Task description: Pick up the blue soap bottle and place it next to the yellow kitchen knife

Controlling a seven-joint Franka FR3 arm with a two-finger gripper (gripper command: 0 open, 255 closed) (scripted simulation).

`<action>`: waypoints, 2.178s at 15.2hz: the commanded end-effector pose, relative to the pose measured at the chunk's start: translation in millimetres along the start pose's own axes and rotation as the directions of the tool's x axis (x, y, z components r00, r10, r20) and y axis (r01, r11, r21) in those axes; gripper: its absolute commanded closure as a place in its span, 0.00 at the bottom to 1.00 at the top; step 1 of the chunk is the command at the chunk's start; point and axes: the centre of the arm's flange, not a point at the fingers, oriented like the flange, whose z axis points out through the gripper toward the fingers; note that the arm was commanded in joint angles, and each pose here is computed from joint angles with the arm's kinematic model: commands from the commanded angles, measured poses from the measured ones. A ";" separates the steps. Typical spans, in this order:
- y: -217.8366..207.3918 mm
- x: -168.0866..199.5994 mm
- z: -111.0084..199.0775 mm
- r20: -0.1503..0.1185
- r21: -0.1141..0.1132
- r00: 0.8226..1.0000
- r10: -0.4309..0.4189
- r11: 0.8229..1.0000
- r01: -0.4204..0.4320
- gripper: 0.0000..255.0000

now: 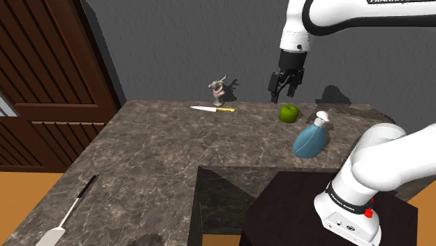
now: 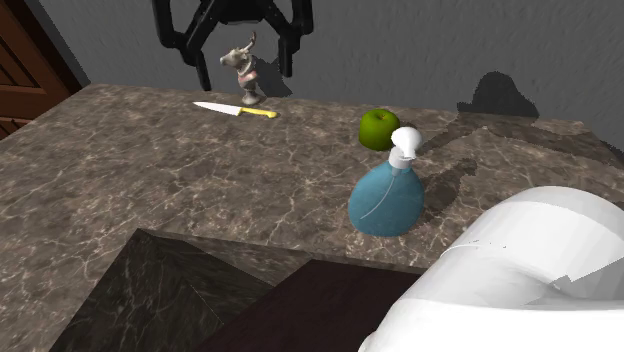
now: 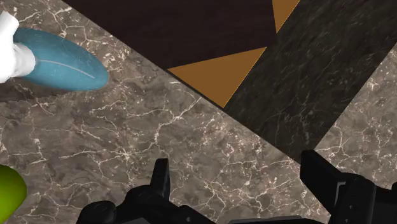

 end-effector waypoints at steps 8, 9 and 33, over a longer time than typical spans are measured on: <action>80.7 -35.6 24.5 -0.029 -0.020 0.999 -0.046 0.999 0.045 0.00; 92.4 -40.3 27.9 -0.033 -0.023 0.998 -0.052 0.998 0.051 0.00; 202.9 -76.4 98.7 -0.069 -0.050 0.991 -0.112 0.993 0.109 0.00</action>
